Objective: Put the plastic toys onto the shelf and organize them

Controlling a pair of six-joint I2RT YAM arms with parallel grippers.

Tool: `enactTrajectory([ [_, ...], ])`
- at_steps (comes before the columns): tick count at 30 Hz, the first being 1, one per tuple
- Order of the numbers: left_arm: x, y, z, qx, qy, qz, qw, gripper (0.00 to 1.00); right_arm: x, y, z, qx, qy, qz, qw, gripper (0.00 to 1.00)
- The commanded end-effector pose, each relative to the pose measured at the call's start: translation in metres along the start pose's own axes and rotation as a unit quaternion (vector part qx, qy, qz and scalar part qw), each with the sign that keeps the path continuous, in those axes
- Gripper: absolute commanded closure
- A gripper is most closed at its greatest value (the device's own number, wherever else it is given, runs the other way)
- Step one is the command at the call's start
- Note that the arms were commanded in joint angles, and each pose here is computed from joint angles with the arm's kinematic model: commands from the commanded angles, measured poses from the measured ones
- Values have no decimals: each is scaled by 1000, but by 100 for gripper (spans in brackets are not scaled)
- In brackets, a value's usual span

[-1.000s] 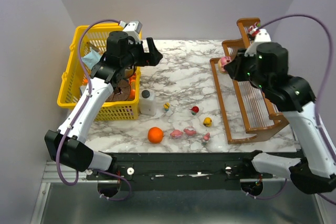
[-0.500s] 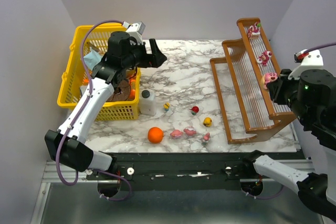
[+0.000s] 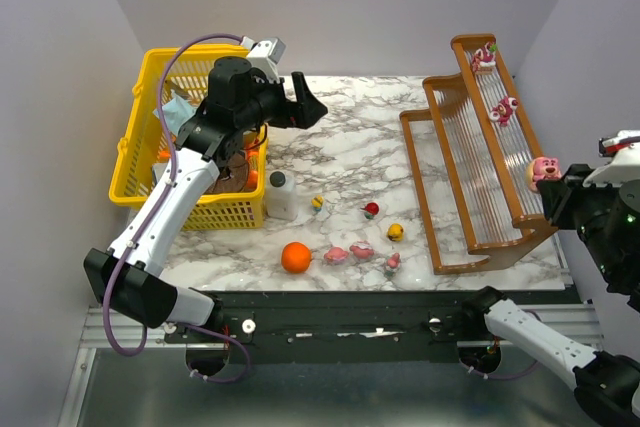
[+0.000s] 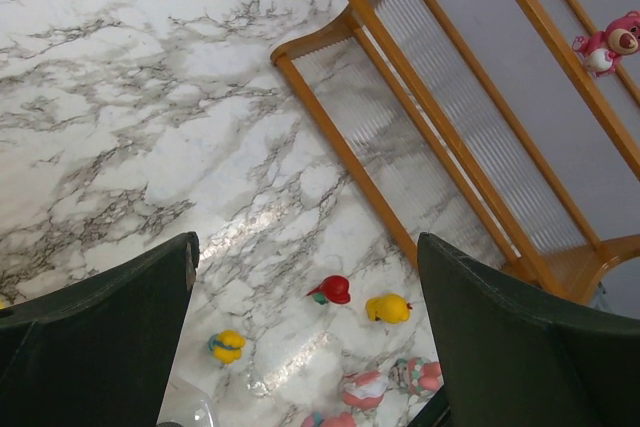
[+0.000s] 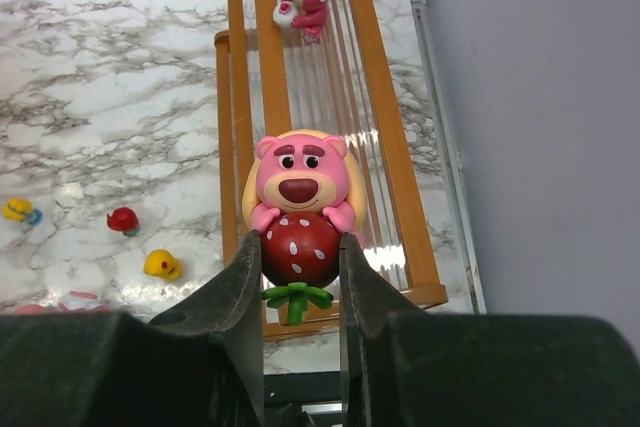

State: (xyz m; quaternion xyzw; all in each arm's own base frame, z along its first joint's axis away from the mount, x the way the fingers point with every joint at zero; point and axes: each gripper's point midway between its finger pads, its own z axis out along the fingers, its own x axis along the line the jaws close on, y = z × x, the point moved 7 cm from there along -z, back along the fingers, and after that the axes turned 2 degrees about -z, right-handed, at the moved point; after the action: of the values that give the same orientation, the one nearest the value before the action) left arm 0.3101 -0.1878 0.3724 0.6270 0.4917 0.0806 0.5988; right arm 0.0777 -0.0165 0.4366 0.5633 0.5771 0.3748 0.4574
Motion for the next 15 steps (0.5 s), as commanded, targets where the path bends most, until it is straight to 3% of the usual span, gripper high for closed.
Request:
enactTrajectory([
  [1, -12, 7, -7, -9, -25, 4, 1000, 1, 0, -24, 0, 63, 13, -54, 996, 99],
  [8, -11, 3, -7, -7, -25, 2, 1000, 1, 22, -34, 31, 114, 15, -76, 990, 99],
  [15, -12, 3, -4, -5, -33, -1, 999, 1, 22, -24, 45, 74, -2, -107, 991, 97],
])
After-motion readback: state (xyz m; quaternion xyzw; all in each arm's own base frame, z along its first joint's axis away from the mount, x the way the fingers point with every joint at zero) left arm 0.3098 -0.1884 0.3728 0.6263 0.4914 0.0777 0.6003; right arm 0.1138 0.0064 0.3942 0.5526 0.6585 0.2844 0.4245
